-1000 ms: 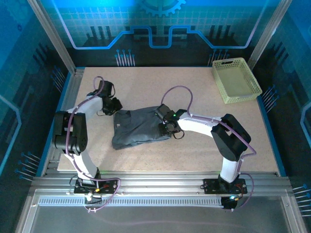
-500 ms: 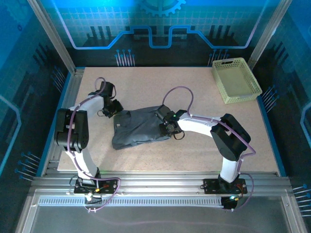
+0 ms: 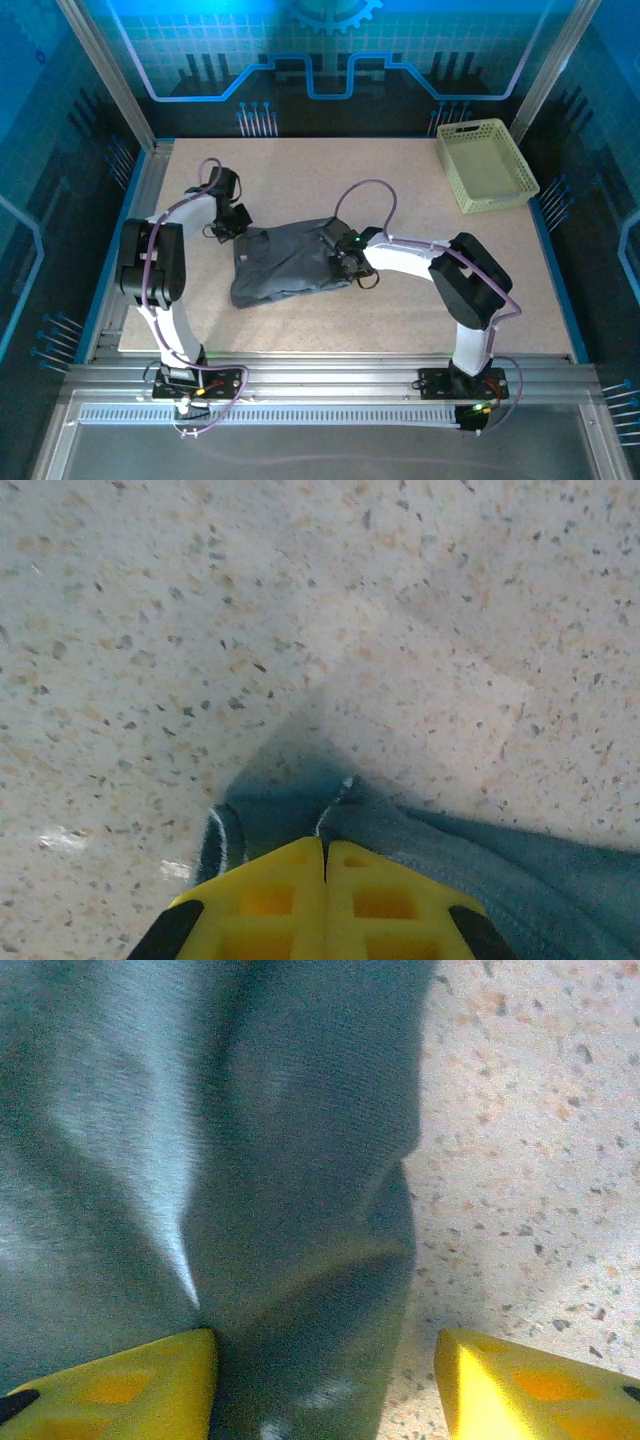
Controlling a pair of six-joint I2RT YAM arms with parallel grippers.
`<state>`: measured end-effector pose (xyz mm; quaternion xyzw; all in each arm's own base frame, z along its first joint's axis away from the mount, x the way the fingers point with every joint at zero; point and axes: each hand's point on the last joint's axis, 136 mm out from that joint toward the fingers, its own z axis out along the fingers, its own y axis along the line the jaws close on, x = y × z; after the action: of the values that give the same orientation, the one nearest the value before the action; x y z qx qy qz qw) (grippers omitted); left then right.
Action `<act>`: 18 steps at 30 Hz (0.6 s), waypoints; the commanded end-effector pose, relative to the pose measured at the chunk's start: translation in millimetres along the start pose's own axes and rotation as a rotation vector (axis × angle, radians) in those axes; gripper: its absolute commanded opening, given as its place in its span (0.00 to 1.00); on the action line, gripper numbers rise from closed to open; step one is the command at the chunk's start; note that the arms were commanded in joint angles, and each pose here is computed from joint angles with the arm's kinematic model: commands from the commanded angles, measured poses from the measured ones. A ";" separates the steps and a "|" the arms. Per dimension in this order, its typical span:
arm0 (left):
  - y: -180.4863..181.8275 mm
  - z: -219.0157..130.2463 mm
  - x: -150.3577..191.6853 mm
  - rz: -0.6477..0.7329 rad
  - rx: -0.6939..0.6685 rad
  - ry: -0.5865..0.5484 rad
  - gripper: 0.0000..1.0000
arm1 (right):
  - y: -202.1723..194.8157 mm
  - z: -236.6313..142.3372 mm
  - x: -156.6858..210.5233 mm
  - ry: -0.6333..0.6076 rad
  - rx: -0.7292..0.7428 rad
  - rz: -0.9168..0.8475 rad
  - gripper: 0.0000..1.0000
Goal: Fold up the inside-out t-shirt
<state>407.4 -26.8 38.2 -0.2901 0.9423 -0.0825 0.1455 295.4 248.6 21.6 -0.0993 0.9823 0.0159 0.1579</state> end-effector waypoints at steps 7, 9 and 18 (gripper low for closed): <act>17.5 -27.1 -29.7 -0.125 0.052 -0.082 0.00 | -29.1 3.0 15.2 0.020 0.037 0.081 0.57; 18.3 -28.7 -27.6 -0.132 0.053 -0.080 0.04 | -20.6 -6.3 6.9 -0.010 0.014 0.036 0.58; 22.9 -80.2 8.8 -0.060 0.021 -0.133 0.59 | -6.9 -60.0 -56.5 -0.155 -0.112 -0.024 0.63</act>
<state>389.2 3.6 85.9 -0.3390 0.9155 -0.0892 0.1977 310.5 243.8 65.9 -0.1053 0.9724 0.0543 0.2008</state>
